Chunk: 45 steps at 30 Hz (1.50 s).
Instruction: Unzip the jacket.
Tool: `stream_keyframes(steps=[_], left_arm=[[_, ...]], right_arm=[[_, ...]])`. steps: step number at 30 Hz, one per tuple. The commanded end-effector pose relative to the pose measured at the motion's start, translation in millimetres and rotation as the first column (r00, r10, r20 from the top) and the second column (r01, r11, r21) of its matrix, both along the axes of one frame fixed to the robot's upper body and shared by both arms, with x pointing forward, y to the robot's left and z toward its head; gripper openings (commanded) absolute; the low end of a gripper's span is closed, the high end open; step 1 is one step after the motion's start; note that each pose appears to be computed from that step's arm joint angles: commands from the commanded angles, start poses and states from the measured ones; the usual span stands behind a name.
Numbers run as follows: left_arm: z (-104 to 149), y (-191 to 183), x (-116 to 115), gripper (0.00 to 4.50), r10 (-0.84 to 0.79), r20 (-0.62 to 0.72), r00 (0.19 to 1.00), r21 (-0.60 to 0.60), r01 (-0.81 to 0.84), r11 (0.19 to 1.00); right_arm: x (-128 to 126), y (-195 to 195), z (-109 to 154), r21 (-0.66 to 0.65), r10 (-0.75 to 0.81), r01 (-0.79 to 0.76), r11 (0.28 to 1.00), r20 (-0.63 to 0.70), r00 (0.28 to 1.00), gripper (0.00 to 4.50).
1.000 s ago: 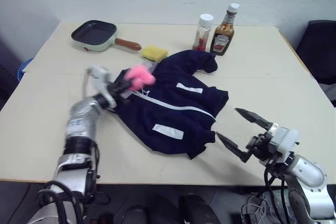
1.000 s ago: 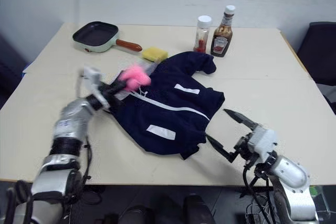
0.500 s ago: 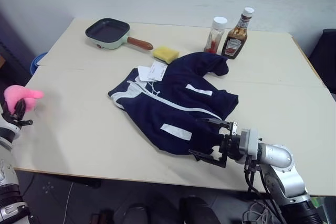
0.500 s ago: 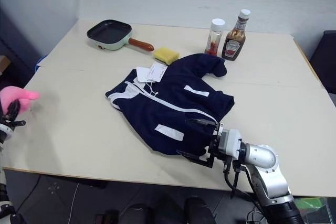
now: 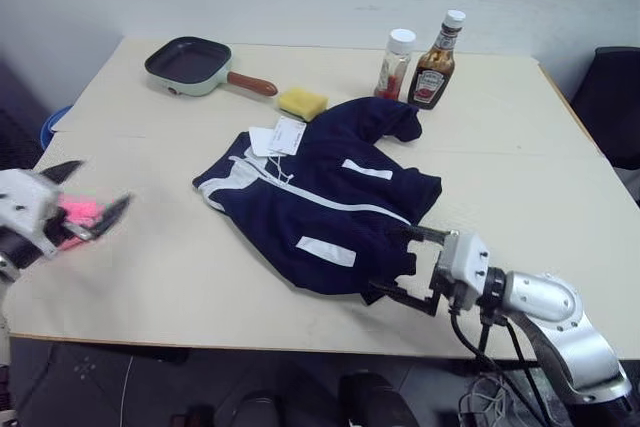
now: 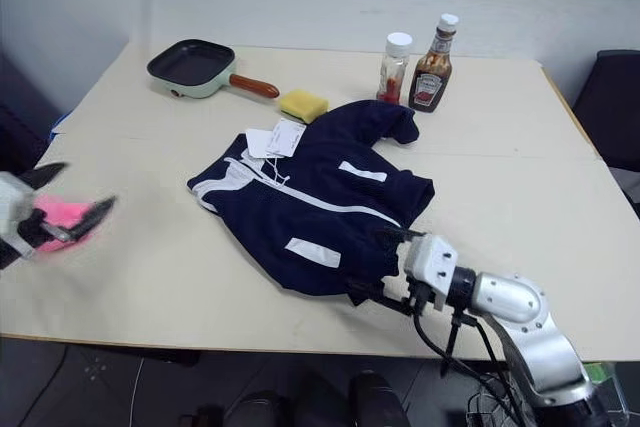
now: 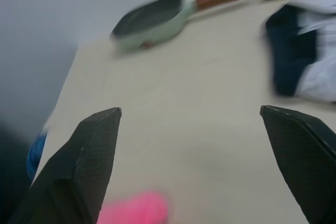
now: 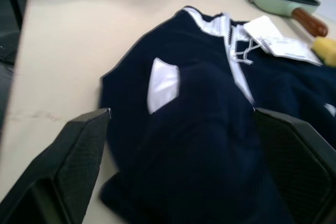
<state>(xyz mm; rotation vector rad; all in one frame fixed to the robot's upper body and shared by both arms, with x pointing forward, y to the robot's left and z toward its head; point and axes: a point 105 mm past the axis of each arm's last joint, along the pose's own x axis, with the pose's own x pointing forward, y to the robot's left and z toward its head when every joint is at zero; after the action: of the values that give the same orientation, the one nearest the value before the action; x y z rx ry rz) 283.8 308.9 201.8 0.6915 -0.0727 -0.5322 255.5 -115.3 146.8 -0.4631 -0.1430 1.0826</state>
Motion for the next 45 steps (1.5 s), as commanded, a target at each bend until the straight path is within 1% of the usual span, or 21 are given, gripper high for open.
stream_keyframes(steps=[1,3,6,7,8,11,13,16,19,20,24,27,31,33,35,37,40,42,43,44,45], left_arm=[[-35,-47,-4,4.48,-0.305,-0.2,0.931,0.219,0.346,0.912],[-48,-60,17,4.48,-0.351,-0.228,0.908,0.29,0.408,0.866],[-54,-77,52,4.48,-0.369,-0.197,0.908,0.349,0.417,0.84],[-56,-82,62,4.5,-0.369,-0.188,0.91,0.374,0.414,0.83],[-58,-86,69,4.5,-0.369,-0.187,0.91,0.39,0.414,0.823],[-63,-97,86,4.5,-0.365,-0.177,0.914,0.404,0.405,0.82],[-70,-101,94,4.5,-0.356,-0.201,0.913,0.415,0.409,0.813],[-86,-99,101,4.5,-0.306,-0.281,0.909,0.427,0.404,0.809],[-105,-97,99,3.87,-0.269,-0.398,0.877,0.378,0.424,0.823],[-112,-97,96,3.68,-0.271,-0.445,0.853,0.343,0.442,0.829],[-128,-102,66,2.42,-0.379,-0.529,0.759,0.272,0.575,0.772],[-129,-106,28,1.42,-0.451,-0.602,0.658,0.137,0.642,0.754],[-123,-121,-25,0.05,-0.515,-0.651,0.558,-0.02,0.666,0.746],[-127,-125,-58,0.0,-0.516,-0.702,0.492,-0.078,0.666,0.741],[-128,-129,-74,0.0,-0.505,-0.711,0.49,-0.104,0.637,0.764],[-128,-134,-81,0.0,-0.497,-0.7,0.513,-0.127,0.596,0.793],[-134,-133,-94,0.0,-0.468,-0.724,0.507,-0.113,0.582,0.805],[-138,-127,-82,0.0,-0.397,-0.703,0.59,-0.076,0.493,0.867],[-137,-126,-78,0.0,-0.39,-0.696,0.603,-0.106,0.451,0.886],[-133,-125,-77,0.24,-0.406,-0.684,0.606,-0.145,0.433,0.89],[-129,-126,-80,0.49,-0.439,-0.687,0.579,-0.192,0.438,0.878]], right_arm=[[5,10,-9,-0.074,-0.002,0.001,0.997,-0.016,1.0,4.5],[13,14,-23,-0.131,-0.019,0.011,0.991,-0.06,0.998,4.5],[27,17,-33,-0.194,-0.059,0.052,0.98,-0.032,0.998,4.5],[33,16,-35,-0.219,-0.085,0.08,0.973,-0.013,0.996,4.11],[37,15,-38,-0.239,-0.108,0.106,0.965,0.002,0.994,3.94],[43,11,-49,-0.293,-0.152,0.146,0.945,0.0,0.988,3.07],[42,11,-52,-0.286,-0.169,0.155,0.946,-0.024,0.985,2.31],[38,14,-50,-0.249,-0.172,0.155,0.956,-0.05,0.984,1.4],[32,9,-48,-0.23,-0.163,0.142,0.963,-0.076,0.984,0.62],[30,6,-45,-0.218,-0.159,0.137,0.966,-0.084,0.984,0.56],[8,-13,-42,-0.191,-0.067,0.038,0.981,-0.146,0.987,0.55],[-18,-34,-40,-0.17,0.033,-0.073,0.983,-0.227,0.973,0.55],[-35,-60,-41,-0.204,0.046,-0.11,0.973,-0.293,0.955,0.55],[-42,-76,-45,-0.246,0.035,-0.119,0.962,-0.319,0.947,0.55],[-45,-86,-47,-0.273,0.027,-0.121,0.954,-0.324,0.946,0.55],[-46,-90,-48,-0.287,0.023,-0.121,0.95,-0.321,0.947,0.55],[-49,-93,-51,-0.278,0.018,-0.121,0.953,-0.346,0.938,0.55],[-57,-90,-52,-0.204,0.015,-0.117,0.972,-0.443,0.897,0.55],[-61,-86,-50,-0.171,0.032,-0.124,0.978,-0.458,0.888,0.9],[-63,-83,-47,-0.141,0.048,-0.126,0.982,-0.458,0.888,1.31],[-66,-81,-46,-0.126,0.055,-0.128,0.984,-0.468,0.882,1.53]])
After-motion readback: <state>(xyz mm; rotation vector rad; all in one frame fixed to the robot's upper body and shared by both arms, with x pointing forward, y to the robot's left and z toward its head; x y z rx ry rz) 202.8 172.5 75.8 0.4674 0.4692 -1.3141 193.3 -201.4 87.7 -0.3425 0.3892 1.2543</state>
